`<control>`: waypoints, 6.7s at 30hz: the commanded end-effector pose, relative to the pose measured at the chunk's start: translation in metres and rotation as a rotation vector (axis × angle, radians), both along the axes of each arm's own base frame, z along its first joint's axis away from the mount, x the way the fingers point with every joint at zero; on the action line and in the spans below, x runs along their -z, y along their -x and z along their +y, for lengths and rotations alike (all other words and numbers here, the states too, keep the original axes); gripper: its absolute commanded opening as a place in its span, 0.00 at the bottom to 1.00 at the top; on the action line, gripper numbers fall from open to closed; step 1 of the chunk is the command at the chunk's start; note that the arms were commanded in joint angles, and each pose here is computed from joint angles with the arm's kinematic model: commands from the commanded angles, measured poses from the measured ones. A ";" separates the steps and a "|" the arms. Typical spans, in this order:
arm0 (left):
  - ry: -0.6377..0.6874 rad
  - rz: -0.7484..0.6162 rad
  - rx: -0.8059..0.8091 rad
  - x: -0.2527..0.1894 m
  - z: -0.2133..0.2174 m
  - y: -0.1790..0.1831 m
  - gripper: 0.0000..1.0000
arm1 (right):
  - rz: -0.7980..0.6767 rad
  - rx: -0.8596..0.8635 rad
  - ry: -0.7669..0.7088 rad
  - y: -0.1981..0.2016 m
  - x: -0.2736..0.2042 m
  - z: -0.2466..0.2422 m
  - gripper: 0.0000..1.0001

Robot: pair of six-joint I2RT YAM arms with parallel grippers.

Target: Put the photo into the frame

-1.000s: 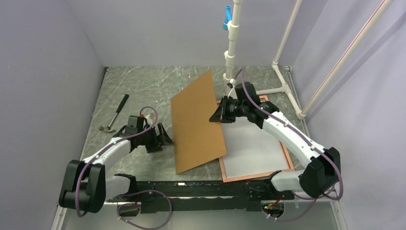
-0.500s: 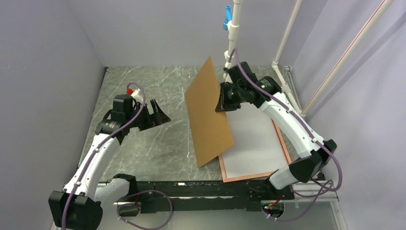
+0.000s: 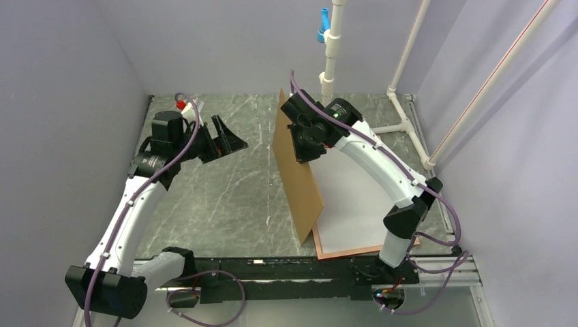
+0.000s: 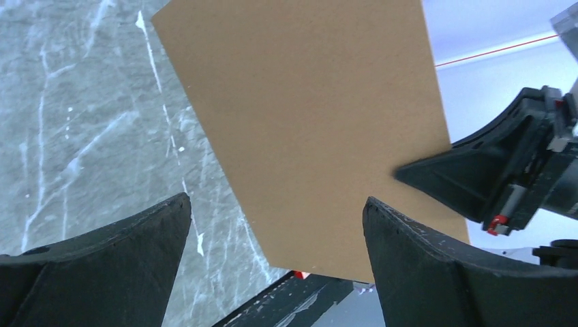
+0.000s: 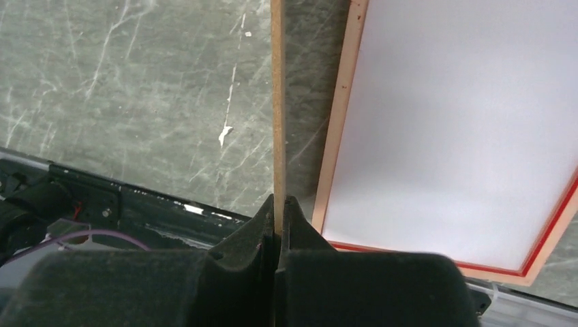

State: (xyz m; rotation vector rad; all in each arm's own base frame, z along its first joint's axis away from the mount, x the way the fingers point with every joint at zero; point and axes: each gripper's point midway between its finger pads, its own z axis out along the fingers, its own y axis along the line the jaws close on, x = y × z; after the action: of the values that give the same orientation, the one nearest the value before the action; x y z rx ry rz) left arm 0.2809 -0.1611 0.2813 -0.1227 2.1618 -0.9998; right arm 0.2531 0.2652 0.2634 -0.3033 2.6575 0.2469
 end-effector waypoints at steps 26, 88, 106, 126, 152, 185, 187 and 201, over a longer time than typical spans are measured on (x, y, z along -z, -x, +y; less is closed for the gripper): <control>0.141 -0.026 0.122 -0.041 -0.034 0.009 0.99 | -0.082 -0.270 -0.485 0.040 -0.062 0.092 0.86; -0.178 -0.287 -0.288 -0.109 0.062 0.046 0.00 | 0.282 0.049 -0.300 0.007 0.224 0.006 0.63; -0.183 -0.309 -0.303 -0.114 0.066 0.051 0.00 | 0.276 -0.064 -0.358 0.005 0.215 0.097 0.64; -0.235 -0.338 -0.328 -0.123 0.078 0.059 0.00 | 0.156 -0.088 -0.494 -0.007 0.141 0.083 0.77; 0.346 -0.424 0.124 -0.144 -0.014 0.079 0.00 | -0.142 -0.260 -1.093 0.014 0.007 -0.041 0.98; 0.406 -0.333 0.239 -0.108 -0.013 0.084 0.00 | -0.175 -0.625 -1.407 0.064 -0.122 -0.039 0.45; 0.400 -0.329 0.237 -0.106 -0.013 0.083 0.00 | -0.165 -0.621 -1.404 0.063 -0.121 -0.038 0.43; 0.376 -0.315 0.236 -0.098 -0.013 0.080 0.01 | -0.184 -0.600 -1.362 0.061 -0.118 -0.038 0.00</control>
State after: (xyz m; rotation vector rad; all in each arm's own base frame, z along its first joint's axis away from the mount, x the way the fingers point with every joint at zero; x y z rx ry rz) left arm 0.2008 -0.1733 0.3871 0.0370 1.7039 -1.4961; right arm 0.2024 0.2288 0.3457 -0.4571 1.7504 1.9779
